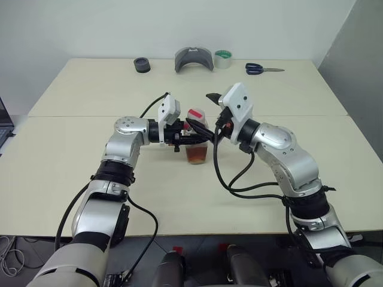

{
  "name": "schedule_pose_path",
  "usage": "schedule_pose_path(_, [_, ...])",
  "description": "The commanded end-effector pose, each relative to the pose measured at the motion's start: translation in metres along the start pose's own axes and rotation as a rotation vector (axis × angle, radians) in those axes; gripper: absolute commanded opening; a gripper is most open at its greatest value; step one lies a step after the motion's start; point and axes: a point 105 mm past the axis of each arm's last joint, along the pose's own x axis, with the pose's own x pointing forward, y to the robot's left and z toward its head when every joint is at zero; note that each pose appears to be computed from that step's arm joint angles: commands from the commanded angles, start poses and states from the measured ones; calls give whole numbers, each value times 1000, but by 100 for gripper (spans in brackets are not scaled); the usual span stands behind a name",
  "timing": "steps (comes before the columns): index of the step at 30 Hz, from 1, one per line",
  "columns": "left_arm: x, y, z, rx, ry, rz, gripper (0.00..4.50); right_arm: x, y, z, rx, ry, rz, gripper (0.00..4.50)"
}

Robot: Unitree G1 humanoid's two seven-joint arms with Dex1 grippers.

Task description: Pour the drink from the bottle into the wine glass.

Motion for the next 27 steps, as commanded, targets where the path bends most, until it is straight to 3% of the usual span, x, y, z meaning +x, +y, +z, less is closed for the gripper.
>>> schedule_pose_path(1, [-2, 3, 20, 64, -36, -1, 171, -7, -11, 13, -28, -40, -45, 450])
schedule_pose_path(27, [-5, 4, 16, 69, -19, 4, 171, -16, -14, 8, -18, -13, -53, 450])
